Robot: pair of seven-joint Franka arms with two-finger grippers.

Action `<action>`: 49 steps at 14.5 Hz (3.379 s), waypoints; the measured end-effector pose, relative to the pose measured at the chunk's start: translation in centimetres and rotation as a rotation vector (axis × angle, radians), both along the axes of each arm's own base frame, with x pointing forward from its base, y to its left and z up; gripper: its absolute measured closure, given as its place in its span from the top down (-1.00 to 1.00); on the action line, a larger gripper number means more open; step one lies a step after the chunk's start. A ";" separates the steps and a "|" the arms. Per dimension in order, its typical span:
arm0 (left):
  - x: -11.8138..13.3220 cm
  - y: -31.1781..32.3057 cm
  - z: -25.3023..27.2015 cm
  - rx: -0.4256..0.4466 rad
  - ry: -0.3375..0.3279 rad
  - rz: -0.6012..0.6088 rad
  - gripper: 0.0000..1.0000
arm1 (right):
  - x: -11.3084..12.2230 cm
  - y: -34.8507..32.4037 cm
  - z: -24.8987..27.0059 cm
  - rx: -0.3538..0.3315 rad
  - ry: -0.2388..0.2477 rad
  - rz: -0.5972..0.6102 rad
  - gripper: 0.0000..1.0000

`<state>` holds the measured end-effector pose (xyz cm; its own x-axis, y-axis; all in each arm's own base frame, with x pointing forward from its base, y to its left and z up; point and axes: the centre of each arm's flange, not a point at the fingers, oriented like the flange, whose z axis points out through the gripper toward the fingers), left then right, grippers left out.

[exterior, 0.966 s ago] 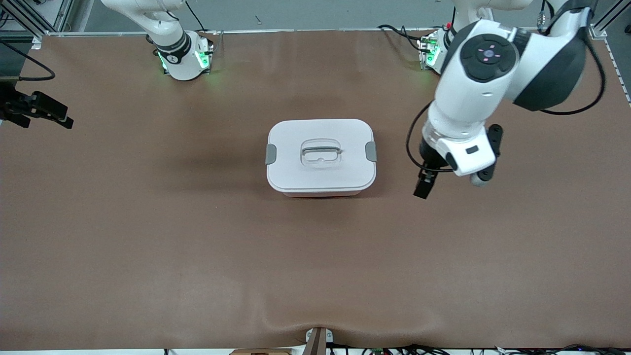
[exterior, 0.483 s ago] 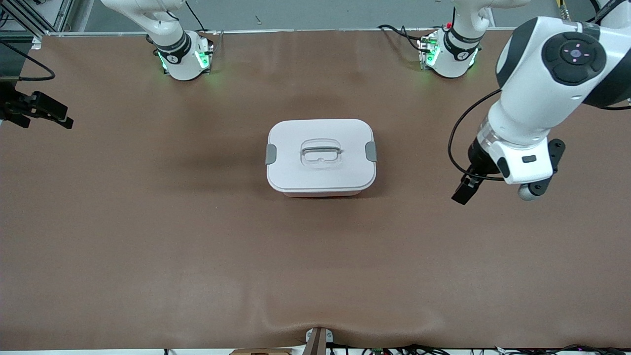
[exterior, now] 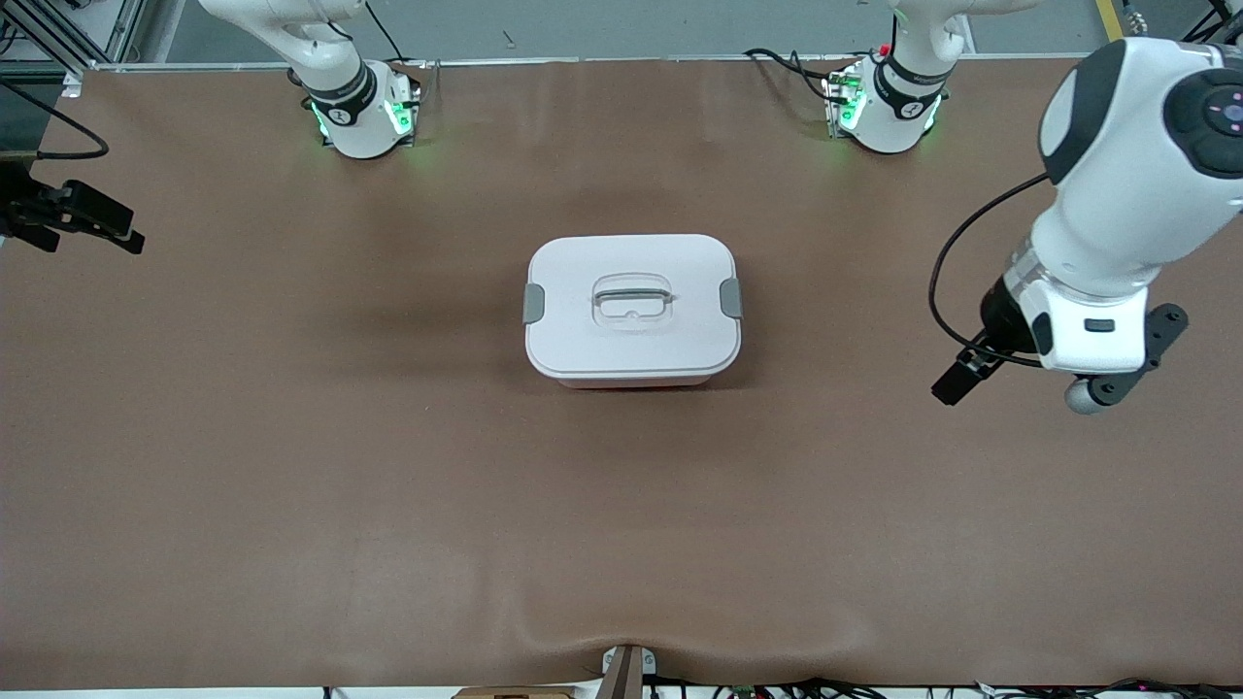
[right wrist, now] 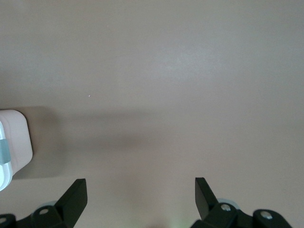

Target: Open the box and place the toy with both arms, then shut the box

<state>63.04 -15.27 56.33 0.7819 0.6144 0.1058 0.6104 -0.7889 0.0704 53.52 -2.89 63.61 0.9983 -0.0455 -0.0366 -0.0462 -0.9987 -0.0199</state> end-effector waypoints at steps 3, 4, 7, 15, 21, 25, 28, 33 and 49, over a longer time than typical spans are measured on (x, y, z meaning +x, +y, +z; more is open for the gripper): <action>0.6 2.7 0.0 -0.020 0.009 -0.081 1.00 | 0.0 0.0 0.0 0.000 0.000 0.000 1.00; 0.7 3.2 0.1 -0.017 0.008 -0.120 1.00 | 0.0 0.0 0.0 0.000 0.000 0.000 1.00; 0.6 5.8 1.6 0.019 -0.012 -0.238 1.00 | 0.0 0.0 0.0 0.000 0.000 -0.001 1.00; -2.3 13.6 5.5 0.027 0.041 -0.475 1.00 | 0.0 -0.1 0.0 0.000 0.001 -0.001 1.00; -5.6 16.3 7.9 -0.005 0.105 -0.539 1.00 | 0.0 -0.1 -0.1 0.000 0.001 -0.002 1.00; -10.6 16.1 9.9 -0.012 0.118 -0.561 1.00 | 0.0 -0.1 -0.1 0.000 0.002 -0.003 1.00; -13.2 16.1 9.9 -0.002 0.124 -0.619 1.00 | 0.0 -0.2 -0.1 0.000 0.002 -0.004 1.00; -12.3 14.6 8.9 0.041 0.129 -0.685 1.00 | 0.0 -0.2 -0.1 0.000 0.002 -0.004 1.00; -10.0 14.7 7.7 0.032 0.132 -0.642 1.00 | 0.1 0.1 -0.1 0.000 0.002 0.001 1.00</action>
